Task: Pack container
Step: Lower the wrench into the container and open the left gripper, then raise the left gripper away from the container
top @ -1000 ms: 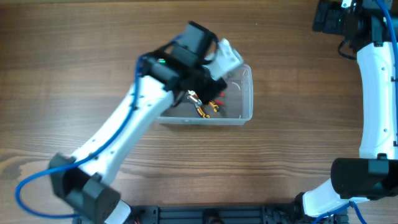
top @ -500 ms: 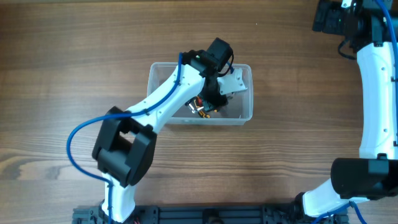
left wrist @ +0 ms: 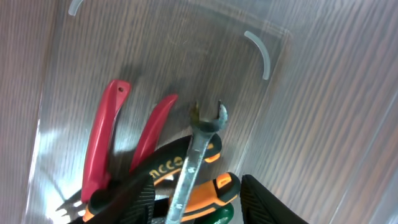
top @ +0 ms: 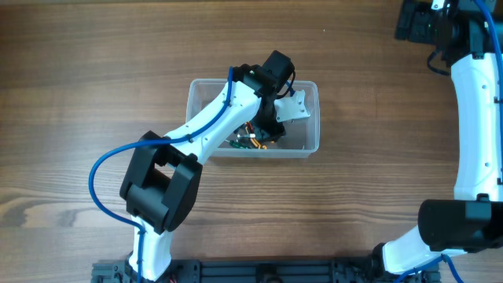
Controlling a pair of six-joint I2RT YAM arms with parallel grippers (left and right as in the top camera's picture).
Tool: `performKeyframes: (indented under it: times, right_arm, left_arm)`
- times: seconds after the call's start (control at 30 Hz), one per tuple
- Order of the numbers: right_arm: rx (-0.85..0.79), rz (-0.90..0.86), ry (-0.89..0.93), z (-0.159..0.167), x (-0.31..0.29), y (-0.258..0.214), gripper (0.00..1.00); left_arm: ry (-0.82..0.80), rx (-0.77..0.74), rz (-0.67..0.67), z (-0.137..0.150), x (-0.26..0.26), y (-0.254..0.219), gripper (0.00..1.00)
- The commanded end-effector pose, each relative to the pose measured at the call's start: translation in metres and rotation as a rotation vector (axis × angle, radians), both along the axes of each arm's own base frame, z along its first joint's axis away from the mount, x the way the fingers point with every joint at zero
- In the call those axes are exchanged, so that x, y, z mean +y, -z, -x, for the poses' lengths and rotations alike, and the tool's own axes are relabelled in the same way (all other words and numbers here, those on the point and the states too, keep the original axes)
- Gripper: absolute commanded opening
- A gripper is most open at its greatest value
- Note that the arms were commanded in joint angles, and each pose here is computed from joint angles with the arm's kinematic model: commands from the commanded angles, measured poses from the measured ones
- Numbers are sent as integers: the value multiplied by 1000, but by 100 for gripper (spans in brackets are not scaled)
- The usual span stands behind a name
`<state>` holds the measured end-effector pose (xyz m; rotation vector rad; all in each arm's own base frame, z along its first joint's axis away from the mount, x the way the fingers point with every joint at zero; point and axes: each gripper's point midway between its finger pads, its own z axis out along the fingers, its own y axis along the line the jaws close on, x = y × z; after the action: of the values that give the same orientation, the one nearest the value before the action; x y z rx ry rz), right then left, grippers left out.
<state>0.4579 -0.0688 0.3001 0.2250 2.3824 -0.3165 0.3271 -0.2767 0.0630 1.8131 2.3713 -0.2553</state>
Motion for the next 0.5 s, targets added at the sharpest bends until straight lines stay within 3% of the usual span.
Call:
performKeyframes:
  times: [0.0,0.1,0.27,0.33,0.47]
  right_arm:
    - [-35,-5,16,1,0,-12,100]
    - [-35,-5,16,1,0,-12,100]
    - [-35,-5,16,1,0,-12,100]
    - [-35,-5,16,1,0,-12,100]
    - [-35,-5,16,1,0,-12,99]
  left_arm:
    - [-48,-31,-7,-7,5,-11,46]
    - [-93,-91,33,-19,5,-39,45]
    - [-314,-282,221,-61,14,-139,51]
    - [-581,-384,304,-89,40,-184,45]
    - [-1229,-527,429,-119,135,-246,53]
